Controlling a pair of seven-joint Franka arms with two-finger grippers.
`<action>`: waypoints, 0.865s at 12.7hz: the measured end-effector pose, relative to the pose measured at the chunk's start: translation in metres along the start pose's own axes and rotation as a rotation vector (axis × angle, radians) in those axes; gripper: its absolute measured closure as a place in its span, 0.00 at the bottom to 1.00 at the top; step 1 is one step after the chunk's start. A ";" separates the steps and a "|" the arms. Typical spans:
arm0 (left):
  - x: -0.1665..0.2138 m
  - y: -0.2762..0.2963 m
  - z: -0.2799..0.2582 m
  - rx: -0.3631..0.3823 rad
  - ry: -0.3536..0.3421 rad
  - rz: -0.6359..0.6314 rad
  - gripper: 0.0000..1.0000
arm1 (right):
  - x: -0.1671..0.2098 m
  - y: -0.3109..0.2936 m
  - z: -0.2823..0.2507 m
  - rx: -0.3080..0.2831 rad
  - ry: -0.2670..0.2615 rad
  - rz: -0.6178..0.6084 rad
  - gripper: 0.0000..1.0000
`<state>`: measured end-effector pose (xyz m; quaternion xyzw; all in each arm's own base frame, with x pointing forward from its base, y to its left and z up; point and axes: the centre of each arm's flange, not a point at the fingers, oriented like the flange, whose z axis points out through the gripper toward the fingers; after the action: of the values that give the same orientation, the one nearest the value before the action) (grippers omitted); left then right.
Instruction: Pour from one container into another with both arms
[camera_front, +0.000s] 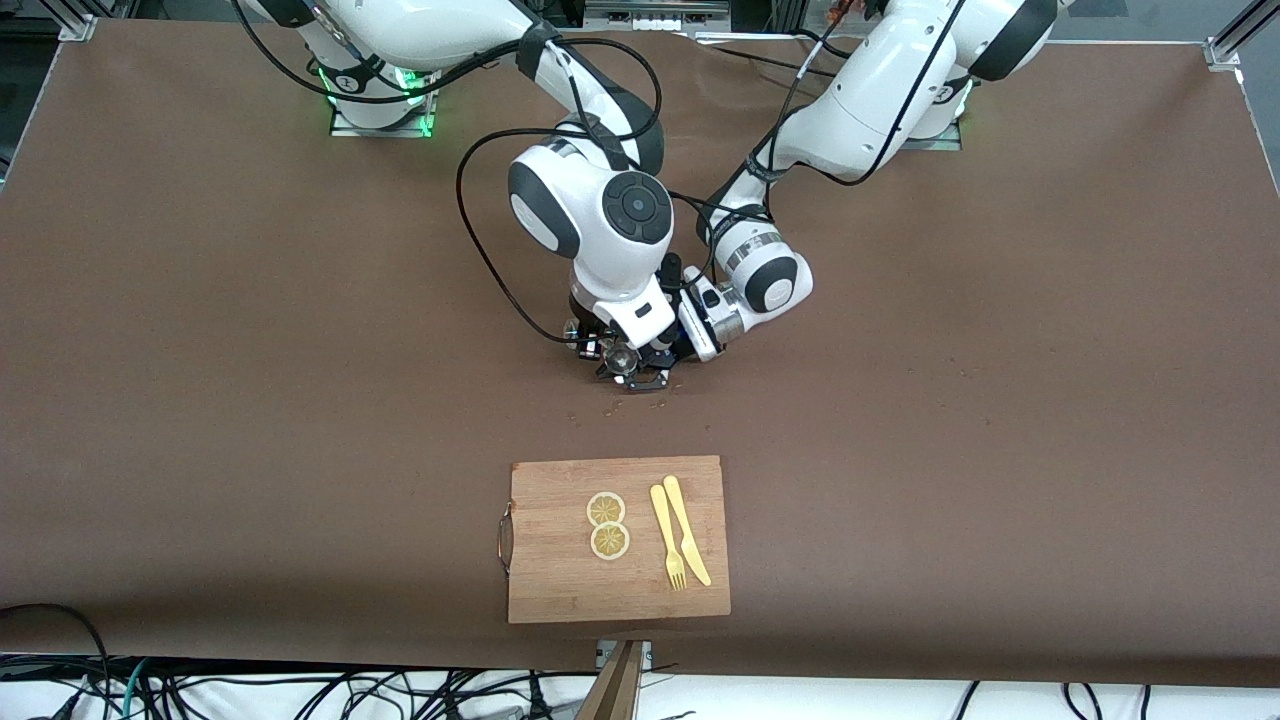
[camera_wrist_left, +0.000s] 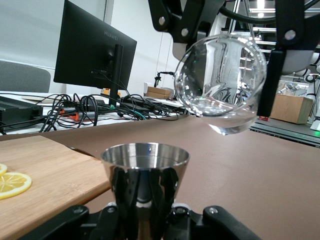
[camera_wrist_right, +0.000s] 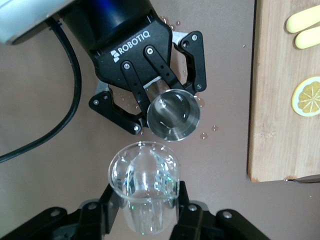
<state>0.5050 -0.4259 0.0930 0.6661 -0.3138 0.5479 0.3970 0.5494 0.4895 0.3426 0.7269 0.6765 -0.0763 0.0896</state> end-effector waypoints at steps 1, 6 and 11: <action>0.000 0.000 0.000 0.000 0.000 0.000 0.90 | 0.000 0.000 0.000 -0.001 -0.001 0.001 0.51; 0.000 -0.001 0.000 0.001 -0.001 0.001 0.90 | 0.000 0.002 0.001 -0.017 -0.006 0.000 0.51; 0.000 -0.001 0.000 0.001 -0.001 0.001 0.90 | -0.002 0.011 0.007 -0.044 -0.007 0.026 0.51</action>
<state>0.5054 -0.4253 0.0929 0.6662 -0.3142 0.5481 0.3963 0.5601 0.4850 0.3366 0.7334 0.6681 -0.0625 0.1088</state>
